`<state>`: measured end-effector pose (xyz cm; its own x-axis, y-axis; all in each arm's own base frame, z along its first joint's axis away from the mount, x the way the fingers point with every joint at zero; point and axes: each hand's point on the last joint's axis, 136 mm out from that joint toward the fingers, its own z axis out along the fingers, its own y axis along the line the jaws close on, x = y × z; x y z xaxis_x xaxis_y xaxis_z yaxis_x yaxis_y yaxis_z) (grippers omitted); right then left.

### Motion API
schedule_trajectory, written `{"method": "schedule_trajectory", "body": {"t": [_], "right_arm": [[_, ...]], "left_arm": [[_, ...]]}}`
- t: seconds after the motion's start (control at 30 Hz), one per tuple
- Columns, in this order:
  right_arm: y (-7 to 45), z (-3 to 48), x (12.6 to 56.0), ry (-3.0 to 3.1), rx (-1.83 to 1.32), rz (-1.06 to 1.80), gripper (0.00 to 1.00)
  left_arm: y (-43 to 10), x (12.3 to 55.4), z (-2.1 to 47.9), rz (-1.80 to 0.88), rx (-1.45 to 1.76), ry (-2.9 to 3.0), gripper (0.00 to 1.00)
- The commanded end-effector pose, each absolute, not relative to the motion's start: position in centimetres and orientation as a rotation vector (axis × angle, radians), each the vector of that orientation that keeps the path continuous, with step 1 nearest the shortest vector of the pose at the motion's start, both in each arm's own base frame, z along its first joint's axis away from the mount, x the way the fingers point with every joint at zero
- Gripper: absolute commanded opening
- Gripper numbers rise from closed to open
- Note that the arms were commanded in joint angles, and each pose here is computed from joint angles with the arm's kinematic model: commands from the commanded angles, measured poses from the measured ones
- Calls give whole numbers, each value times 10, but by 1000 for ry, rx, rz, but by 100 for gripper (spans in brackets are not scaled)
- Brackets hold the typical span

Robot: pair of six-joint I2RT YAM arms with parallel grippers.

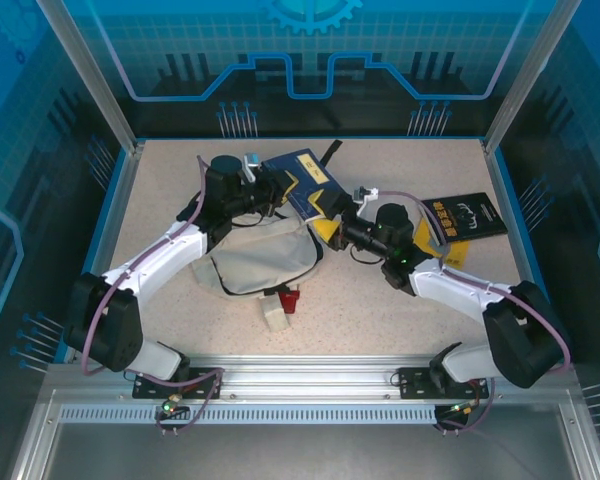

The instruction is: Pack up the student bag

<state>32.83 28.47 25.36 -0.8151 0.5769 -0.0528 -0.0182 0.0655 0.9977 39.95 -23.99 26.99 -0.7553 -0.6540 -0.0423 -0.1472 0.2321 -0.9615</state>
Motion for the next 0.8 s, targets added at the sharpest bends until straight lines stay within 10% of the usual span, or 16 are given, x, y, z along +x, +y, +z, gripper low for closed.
{"method": "schedule_trajectory", "body": {"t": [0.0,0.3,0.53,0.77], "right_arm": [[284,282,334,1777,544,1855,83],[252,277,328,1815,554,1576,23],[218,276,315,1918,483,1286,11],[174,257,300,2077,464,990,10]], "left_arm": [[-237,396,300,-1591,-681,1973,7],[-225,380,272,-1470,-667,2077,26],[-203,351,218,-1220,-563,2313,72],[-194,319,185,-900,-161,2584,82]]}}
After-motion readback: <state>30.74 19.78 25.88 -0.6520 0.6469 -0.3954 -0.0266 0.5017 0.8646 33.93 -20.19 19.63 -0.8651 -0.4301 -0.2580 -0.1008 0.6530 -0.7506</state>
